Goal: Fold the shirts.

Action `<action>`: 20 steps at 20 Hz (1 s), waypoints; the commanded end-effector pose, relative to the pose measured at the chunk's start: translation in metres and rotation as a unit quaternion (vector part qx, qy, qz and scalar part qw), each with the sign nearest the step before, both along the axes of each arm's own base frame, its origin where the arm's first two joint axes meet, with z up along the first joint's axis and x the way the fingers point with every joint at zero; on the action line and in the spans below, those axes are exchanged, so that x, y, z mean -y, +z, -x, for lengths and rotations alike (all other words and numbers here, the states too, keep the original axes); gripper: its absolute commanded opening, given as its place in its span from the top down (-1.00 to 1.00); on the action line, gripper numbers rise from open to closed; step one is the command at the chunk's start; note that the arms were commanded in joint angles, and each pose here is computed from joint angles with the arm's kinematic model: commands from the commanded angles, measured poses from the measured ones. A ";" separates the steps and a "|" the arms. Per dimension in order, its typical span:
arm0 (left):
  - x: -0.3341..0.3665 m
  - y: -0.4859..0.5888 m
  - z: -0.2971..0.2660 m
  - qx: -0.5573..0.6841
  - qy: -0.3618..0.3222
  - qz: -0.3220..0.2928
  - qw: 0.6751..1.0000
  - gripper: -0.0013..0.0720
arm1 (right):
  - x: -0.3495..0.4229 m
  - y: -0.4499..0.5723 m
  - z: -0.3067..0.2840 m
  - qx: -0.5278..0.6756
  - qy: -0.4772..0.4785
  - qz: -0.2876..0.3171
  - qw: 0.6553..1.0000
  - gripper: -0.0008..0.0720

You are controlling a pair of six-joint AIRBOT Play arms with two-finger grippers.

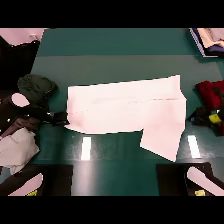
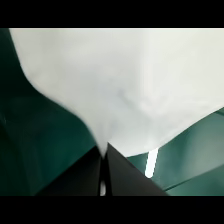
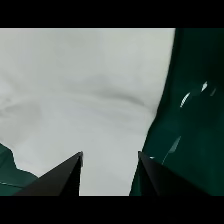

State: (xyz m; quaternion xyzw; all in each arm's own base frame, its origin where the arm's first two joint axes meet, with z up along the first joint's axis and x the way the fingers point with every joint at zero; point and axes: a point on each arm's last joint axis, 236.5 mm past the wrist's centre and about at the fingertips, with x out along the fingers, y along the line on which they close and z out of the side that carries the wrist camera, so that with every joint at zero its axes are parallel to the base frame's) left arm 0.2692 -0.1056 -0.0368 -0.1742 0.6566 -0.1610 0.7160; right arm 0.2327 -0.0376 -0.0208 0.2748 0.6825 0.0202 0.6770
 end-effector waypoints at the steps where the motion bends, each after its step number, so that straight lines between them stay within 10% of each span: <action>1: 0.000 0.013 -0.012 0.023 -0.005 0.001 1.000 0.90 | -0.011 -0.032 0.041 -0.042 -0.017 -0.009 0.999 -0.14; 18: 0.000 0.013 -0.012 0.023 -0.005 0.001 1.000 0.90 | -0.022 -0.066 0.046 -0.035 -0.044 -0.014 0.998 0.15; 20: 0.000 0.013 -0.012 0.023 -0.005 0.001 1.000 0.90 | -0.022 -0.066 0.046 -0.026 -0.027 -0.013 0.999 0.64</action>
